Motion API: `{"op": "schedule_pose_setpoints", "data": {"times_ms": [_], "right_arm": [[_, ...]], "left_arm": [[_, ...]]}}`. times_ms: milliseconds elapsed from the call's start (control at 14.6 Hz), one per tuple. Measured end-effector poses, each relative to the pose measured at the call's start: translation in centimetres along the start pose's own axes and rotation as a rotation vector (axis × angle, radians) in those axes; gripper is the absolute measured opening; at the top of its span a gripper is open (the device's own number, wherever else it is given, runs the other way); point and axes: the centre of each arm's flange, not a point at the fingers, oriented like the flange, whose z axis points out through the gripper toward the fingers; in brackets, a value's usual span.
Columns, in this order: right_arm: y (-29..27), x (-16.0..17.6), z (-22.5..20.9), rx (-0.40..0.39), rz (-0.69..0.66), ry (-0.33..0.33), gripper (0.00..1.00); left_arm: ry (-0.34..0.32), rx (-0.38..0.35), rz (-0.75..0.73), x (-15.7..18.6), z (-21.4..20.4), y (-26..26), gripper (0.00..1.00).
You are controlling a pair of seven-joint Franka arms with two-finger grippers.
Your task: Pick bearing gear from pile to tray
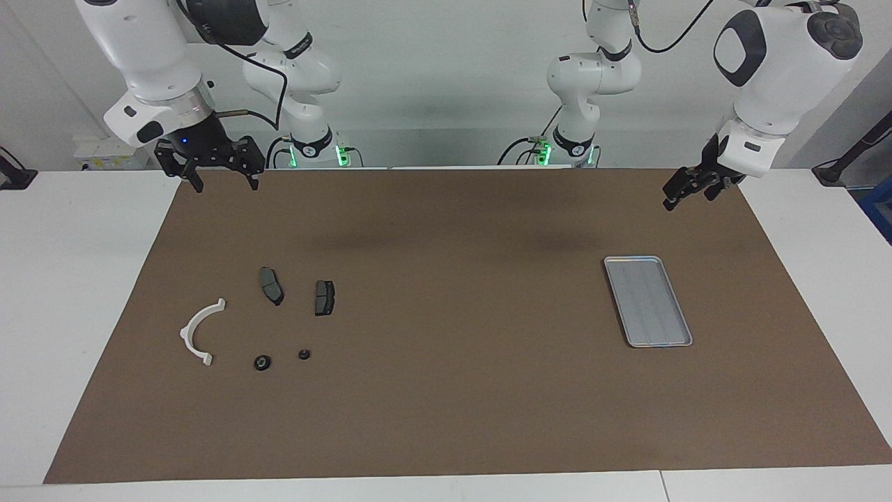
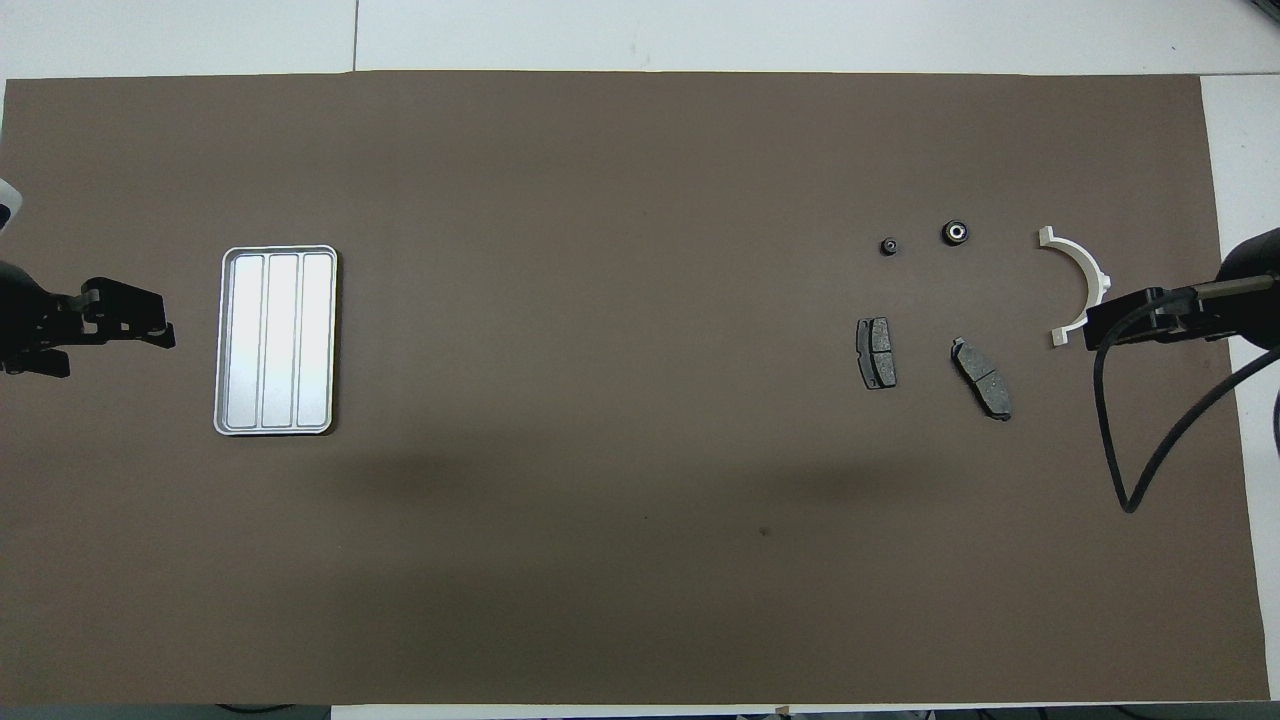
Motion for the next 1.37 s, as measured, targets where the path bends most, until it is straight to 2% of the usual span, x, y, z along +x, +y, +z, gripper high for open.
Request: {"op": "schedule_pose_setpoints", "data": {"times_ms": [1367], "right_arm": [[0.52, -0.1, -0.06, 0.0, -0.025, 0.006, 1.0]], "left_arm": [[0.0, 0.0, 0.0, 0.0, 0.0, 0.0, 1.0]]}}
